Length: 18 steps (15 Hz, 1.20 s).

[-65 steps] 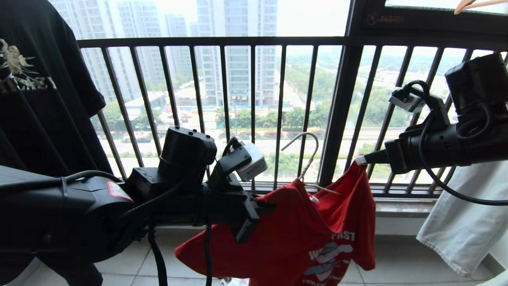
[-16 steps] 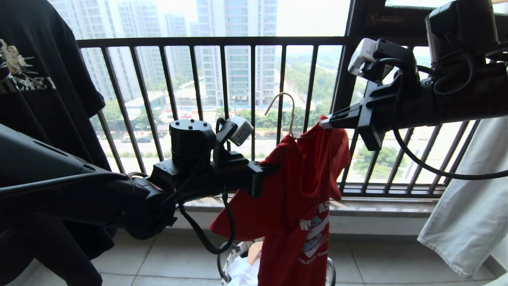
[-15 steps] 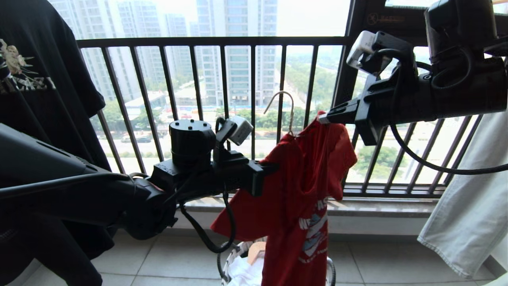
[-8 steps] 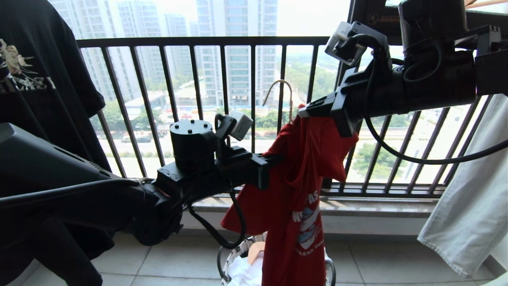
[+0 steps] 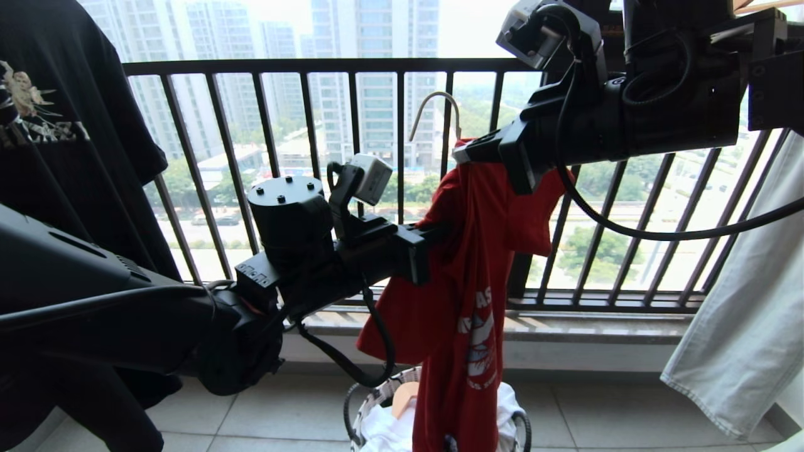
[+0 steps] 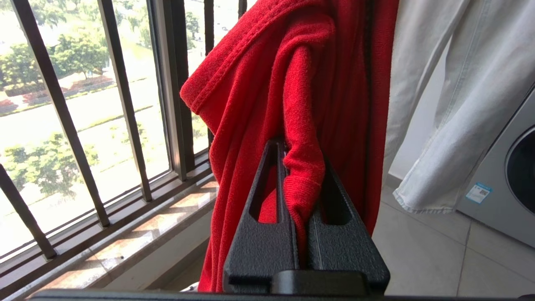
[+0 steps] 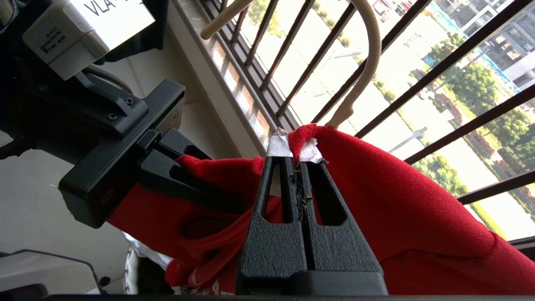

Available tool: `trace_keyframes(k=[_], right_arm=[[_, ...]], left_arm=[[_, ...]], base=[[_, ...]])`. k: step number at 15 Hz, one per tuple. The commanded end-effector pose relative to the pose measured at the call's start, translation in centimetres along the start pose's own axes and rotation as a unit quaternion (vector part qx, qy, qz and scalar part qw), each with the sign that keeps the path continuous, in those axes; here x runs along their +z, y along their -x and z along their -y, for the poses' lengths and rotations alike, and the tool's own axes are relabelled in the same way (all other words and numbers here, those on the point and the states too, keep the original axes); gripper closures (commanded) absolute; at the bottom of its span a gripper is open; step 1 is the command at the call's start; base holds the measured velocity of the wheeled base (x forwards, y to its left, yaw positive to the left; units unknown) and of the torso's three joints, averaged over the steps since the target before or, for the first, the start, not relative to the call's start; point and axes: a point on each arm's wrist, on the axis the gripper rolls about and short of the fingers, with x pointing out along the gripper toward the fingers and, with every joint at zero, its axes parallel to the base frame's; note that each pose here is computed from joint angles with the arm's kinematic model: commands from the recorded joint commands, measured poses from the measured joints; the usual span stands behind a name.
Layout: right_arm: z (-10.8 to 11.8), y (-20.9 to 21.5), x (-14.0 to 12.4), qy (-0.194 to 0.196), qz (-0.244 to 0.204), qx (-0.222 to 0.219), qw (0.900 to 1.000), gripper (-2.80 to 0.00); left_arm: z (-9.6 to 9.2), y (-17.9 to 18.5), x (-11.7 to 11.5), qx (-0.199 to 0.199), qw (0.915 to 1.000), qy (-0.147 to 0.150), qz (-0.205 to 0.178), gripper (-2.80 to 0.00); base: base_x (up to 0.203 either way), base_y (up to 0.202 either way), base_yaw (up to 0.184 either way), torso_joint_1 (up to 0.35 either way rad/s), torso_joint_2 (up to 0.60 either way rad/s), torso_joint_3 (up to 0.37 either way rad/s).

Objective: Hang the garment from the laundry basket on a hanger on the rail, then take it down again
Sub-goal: Hang the clothes on the clothes rack

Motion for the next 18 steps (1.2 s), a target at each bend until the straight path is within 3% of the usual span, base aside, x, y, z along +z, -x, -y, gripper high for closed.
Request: trace_keyframes(k=[1, 6, 7, 14, 18], right_arm=[[0.1, -0.1, 0.3, 0.003, 0.001, -0.009, 1.0, 0.0], [-0.2, 0.0, 0.4, 0.004, 0.001, -0.007, 1.0, 0.0], [-0.3, 0.1, 0.4, 0.004, -0.001, -0.007, 1.0, -2.8], [-1.5, 1.0, 0.3, 0.005, -0.015, -0.009, 1.0, -2.8], [-2.2, 1.7, 0.1, 0.007, -0.039, -0.045, 0.998, -2.8]], left_arm=[[0.5, 0.7, 1.1, -0.005, 0.9999, -0.003, 0.013, 0.0], [1.0, 1.1, 1.8, -0.009, 0.9997, 0.001, 0.022, 0.0], [0.9, 1.1, 1.8, -0.008, 0.9997, 0.001, 0.022, 0.0], [0.4, 1.1, 2.2, 0.0, 0.9995, -0.003, 0.031, 0.0], [-0.3, 1.4, 3.0, 0.01, 0.9991, -0.001, 0.042, 0.0]], base=[[0.0, 0.0, 0.0, 0.0, 0.0, 0.0], [0.0, 0.0, 0.0, 0.0, 0.0, 0.0], [0.0, 0.0, 0.0, 0.0, 0.0, 0.0], [0.0, 0.0, 0.0, 0.0, 0.0, 0.0], [0.0, 0.0, 0.0, 0.0, 0.0, 0.0]])
